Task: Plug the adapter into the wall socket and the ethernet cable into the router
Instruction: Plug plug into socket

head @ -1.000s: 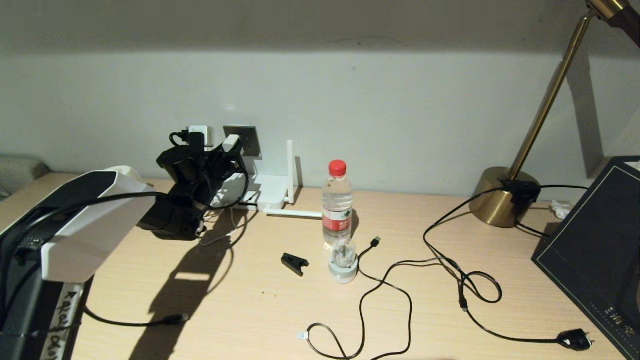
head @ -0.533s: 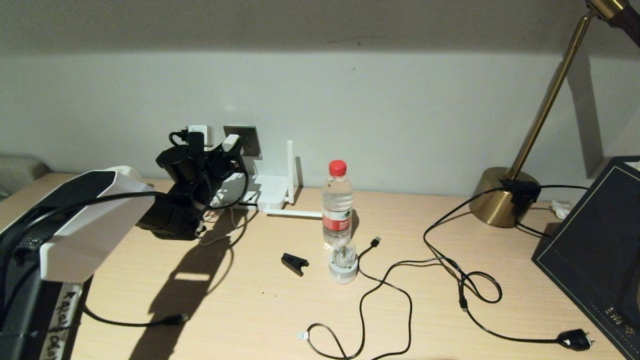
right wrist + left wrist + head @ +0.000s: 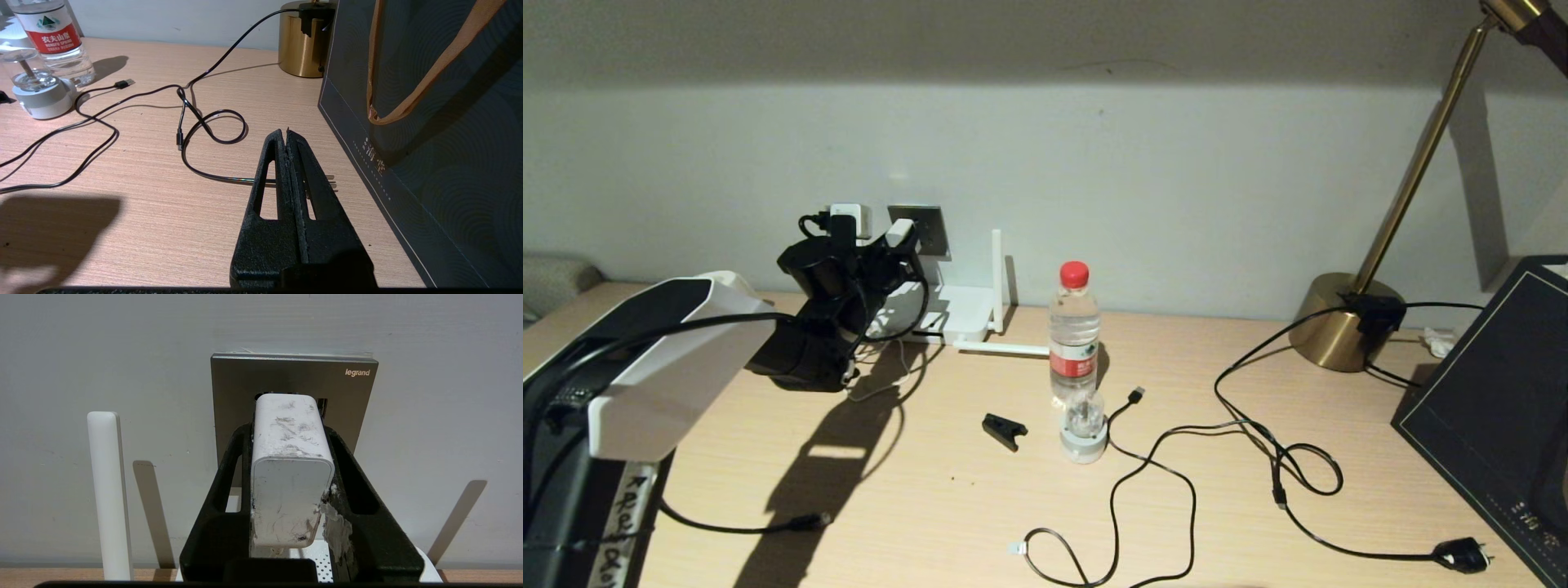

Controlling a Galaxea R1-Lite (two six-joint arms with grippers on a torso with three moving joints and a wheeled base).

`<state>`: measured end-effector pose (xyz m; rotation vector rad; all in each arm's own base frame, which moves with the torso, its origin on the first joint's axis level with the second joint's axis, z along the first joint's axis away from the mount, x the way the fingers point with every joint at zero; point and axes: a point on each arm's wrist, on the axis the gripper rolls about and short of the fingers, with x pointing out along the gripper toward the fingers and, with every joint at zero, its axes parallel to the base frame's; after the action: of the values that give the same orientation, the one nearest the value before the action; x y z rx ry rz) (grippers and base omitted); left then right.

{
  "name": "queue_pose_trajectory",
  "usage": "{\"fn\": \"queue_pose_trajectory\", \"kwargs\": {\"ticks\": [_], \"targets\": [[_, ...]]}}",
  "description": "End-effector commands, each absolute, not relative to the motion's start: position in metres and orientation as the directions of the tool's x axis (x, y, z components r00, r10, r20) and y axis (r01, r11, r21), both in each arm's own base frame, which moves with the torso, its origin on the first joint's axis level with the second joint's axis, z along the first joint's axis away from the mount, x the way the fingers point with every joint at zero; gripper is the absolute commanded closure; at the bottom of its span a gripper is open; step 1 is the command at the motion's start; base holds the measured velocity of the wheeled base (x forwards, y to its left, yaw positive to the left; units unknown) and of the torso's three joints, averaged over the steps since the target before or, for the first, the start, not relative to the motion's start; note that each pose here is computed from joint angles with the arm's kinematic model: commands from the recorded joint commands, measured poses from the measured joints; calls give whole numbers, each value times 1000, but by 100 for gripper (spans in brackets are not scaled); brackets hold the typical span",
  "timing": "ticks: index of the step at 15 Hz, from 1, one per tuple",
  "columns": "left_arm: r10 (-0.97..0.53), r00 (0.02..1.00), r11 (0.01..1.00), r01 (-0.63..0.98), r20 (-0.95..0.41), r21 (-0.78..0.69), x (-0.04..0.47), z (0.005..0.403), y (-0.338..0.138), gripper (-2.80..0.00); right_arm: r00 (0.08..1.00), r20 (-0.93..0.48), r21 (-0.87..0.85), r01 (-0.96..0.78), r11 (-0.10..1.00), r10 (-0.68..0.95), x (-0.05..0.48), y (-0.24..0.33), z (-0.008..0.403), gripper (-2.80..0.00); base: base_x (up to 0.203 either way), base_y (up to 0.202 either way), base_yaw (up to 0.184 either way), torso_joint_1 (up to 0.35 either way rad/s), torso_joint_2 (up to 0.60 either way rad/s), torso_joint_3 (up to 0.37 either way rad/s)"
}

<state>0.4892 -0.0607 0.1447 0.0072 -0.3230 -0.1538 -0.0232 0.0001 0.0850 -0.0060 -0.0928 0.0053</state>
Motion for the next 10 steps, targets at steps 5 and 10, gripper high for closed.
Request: {"fn": "queue_pose_trajectory", "kwargs": {"ticks": [5,10], "targets": [[-154,937,988,152,313,32,490,141,-63,0,998,57,-6,-6,1000,6,-20,0,75,0,0,0,0,0,0,0],[-154,938,988,152,311,30,490,140,-63,0,998,57,-6,-6,1000,6,-20,0,75,0,0,0,0,0,0,0]]}}
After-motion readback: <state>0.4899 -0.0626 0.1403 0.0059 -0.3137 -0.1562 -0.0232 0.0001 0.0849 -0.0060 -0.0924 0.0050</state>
